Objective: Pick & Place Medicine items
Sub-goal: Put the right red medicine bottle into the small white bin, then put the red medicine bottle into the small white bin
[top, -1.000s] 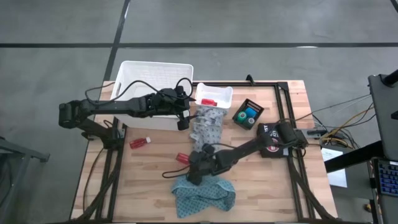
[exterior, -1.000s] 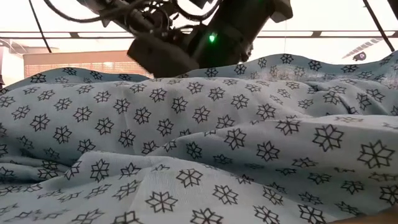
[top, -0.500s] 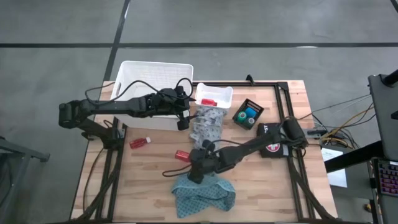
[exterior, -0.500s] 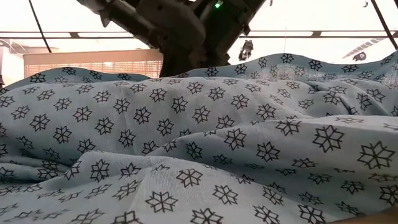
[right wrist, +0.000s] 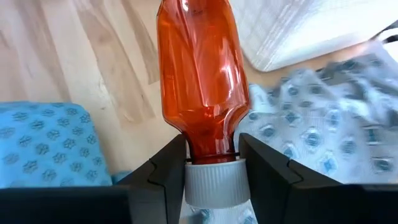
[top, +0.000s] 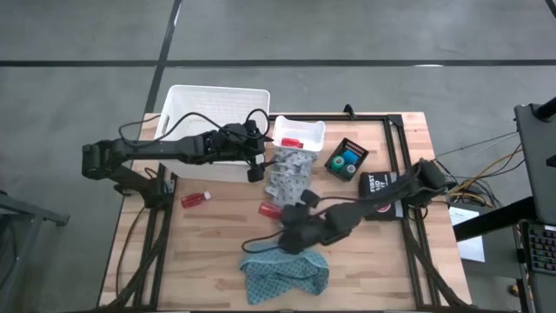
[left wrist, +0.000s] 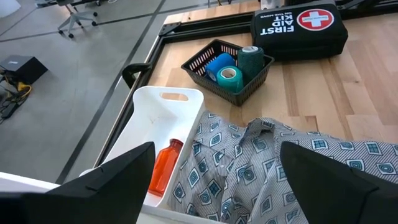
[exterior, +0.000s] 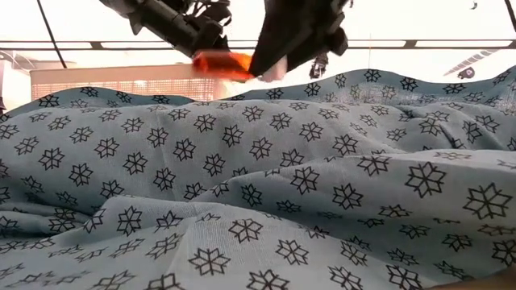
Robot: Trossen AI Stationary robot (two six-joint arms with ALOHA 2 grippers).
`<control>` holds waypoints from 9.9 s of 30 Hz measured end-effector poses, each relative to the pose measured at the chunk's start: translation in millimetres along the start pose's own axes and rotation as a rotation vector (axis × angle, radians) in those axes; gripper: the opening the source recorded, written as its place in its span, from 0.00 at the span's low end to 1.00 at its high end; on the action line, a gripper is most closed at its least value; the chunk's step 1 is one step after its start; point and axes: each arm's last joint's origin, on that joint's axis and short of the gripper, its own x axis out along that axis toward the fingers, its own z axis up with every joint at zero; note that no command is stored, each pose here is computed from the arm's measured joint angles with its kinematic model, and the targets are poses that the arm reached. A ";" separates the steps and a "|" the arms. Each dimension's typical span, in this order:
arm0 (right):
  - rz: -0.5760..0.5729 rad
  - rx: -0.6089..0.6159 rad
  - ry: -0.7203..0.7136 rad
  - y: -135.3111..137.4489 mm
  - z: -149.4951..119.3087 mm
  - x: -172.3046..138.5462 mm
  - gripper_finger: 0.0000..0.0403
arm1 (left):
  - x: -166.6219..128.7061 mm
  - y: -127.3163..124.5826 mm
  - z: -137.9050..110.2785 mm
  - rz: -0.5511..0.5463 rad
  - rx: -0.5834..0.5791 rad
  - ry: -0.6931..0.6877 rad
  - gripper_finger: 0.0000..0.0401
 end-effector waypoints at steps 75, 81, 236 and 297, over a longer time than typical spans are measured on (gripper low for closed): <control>0.194 -0.006 -0.129 -326.1 -9.9 71.5 0.33 | 0.2 -0.2 -0.8 -0.002 0.000 0.008 0.87; 0.207 0.036 -0.038 -345.4 7.6 87.8 0.33 | 0.2 -0.2 -0.8 -0.002 0.000 0.008 0.87; 0.382 -0.047 -0.628 -284.5 -64.7 -39.4 0.64 | 0.3 -0.1 -0.9 -0.002 0.000 0.008 0.87; 0.368 -0.089 -0.633 -284.5 -64.8 -39.1 0.63 | -123.5 -120.5 48.3 0.253 -0.318 0.318 0.86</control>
